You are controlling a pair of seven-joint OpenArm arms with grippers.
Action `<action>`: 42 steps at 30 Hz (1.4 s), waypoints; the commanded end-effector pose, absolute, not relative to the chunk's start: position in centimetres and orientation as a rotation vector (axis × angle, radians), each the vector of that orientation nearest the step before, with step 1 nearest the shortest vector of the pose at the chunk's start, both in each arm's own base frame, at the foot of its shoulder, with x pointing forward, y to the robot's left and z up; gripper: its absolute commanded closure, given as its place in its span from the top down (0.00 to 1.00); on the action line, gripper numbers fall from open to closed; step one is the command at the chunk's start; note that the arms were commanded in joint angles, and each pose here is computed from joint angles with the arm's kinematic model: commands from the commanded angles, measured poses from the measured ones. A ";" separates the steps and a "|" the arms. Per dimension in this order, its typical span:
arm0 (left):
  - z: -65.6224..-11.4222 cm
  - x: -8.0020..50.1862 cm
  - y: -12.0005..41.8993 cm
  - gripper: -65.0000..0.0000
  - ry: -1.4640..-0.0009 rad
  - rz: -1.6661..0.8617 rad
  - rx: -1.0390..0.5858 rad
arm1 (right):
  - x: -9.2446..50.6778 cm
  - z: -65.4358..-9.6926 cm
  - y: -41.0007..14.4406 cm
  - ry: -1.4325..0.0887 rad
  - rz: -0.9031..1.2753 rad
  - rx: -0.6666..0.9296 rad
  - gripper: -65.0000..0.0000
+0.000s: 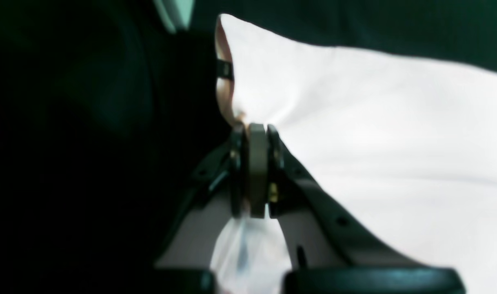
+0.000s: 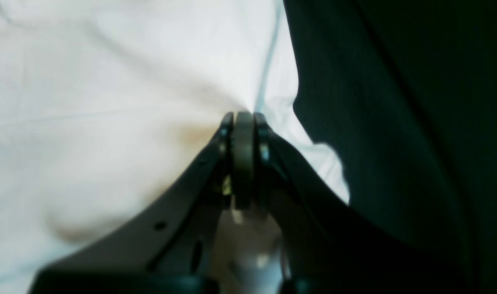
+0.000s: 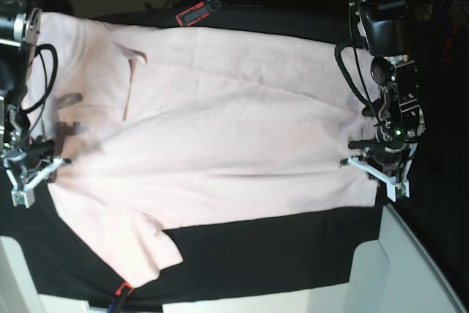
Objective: Fold the T-shirt properly
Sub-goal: 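Lift the grasped fabric and fold it toward the robot base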
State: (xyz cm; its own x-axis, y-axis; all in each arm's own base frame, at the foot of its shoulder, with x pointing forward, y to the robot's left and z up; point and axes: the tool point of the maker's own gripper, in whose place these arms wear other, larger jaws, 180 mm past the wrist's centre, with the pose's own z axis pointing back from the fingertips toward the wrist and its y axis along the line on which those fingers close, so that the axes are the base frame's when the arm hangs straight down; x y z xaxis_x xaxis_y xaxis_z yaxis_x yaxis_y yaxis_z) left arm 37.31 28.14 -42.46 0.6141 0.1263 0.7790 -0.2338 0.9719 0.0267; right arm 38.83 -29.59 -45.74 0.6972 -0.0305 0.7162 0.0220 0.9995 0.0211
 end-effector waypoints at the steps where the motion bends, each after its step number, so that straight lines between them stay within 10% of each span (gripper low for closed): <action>1: -40.5 38.5 28.8 0.00 -0.947 0.206 0.145 | 40.5 -43.2 -30.7 -0.864 -0.028 -0.016 0.00; 32: -40.9 27.3 28.2 0.00 -0.899 0.071 0.227 | 28.6 -41.8 -30.0 -0.739 0.026 -0.120 0.01; 37: -41.3 26.6 28.4 0.03 -0.880 0.070 0.232 | 26.9 -42.9 -29.9 -0.652 -0.037 -0.108 0.30; 42: -39.1 26.0 30.6 0.35 -0.840 0.149 0.278 | 27.2 -39.8 -29.7 -0.701 0.005 -0.151 0.61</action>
State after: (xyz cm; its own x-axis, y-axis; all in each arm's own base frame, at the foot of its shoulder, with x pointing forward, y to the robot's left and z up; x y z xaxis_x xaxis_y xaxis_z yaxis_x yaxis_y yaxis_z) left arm 24.76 30.44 -40.62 0.7021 0.0453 0.7106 -0.2430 0.9533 0.1793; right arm 26.42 -29.16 -40.98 0.7891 0.0441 0.6127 0.0430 0.9910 -0.1266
